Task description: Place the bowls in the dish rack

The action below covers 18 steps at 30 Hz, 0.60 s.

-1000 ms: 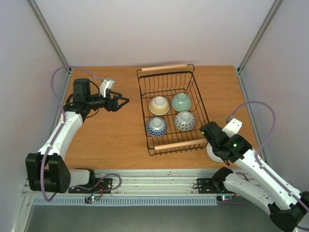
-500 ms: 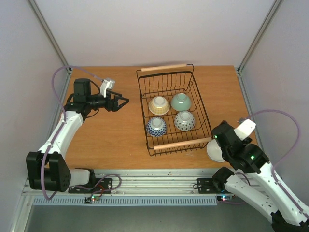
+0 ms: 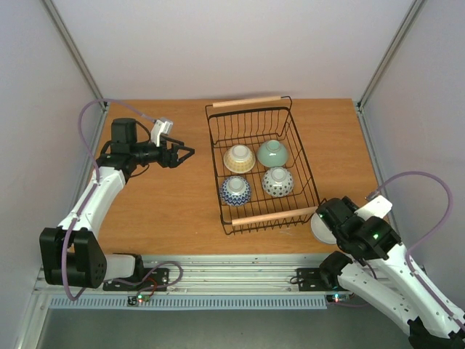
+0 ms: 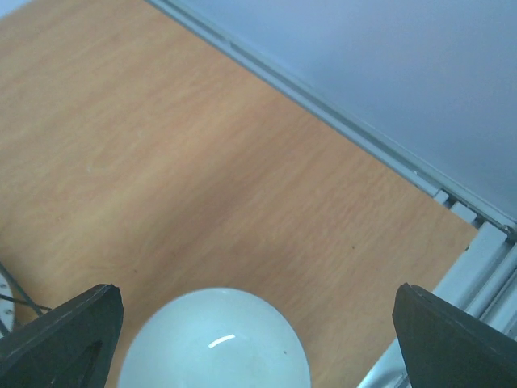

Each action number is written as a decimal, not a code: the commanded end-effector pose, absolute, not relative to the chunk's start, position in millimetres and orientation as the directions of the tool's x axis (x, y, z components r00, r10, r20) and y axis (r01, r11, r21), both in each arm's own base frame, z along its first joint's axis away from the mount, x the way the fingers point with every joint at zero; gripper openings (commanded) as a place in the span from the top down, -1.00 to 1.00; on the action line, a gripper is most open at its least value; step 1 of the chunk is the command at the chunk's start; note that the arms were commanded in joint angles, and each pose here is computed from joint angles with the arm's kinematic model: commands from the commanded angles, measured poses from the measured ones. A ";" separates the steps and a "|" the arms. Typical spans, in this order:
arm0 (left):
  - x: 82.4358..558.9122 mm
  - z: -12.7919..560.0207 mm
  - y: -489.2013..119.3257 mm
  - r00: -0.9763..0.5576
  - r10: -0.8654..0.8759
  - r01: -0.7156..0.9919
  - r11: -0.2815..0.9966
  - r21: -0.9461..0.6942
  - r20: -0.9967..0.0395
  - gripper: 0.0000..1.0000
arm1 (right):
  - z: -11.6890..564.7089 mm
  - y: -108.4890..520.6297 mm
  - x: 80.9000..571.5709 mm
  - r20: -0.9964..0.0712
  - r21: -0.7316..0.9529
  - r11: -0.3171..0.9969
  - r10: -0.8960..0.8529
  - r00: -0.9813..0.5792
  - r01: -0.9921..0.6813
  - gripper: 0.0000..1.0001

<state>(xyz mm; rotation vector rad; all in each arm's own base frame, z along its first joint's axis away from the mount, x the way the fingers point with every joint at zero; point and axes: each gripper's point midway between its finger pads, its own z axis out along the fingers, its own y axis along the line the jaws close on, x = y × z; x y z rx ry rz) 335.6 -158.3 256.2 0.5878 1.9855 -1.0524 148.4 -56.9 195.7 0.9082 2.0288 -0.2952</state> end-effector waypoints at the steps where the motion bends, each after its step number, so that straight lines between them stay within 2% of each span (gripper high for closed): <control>1: 335.6 267.9 -158.6 -0.529 0.032 0.727 0.532 -0.433 -0.848 -0.53 | 180.3 -50.6 151.6 -0.774 0.124 0.694 0.515 -0.369 0.709 -0.85; 9: 335.8 267.5 -158.4 -0.526 0.034 0.728 0.535 -0.429 -0.850 -0.53 | 169.3 -24.7 181.2 -0.770 0.072 0.755 0.458 -0.445 0.652 -0.85; 18: 336.8 265.8 -158.0 -0.528 0.035 0.725 0.539 -0.429 -0.849 -0.54 | 146.8 29.6 230.0 -0.737 0.067 0.865 0.379 -0.560 0.497 -0.86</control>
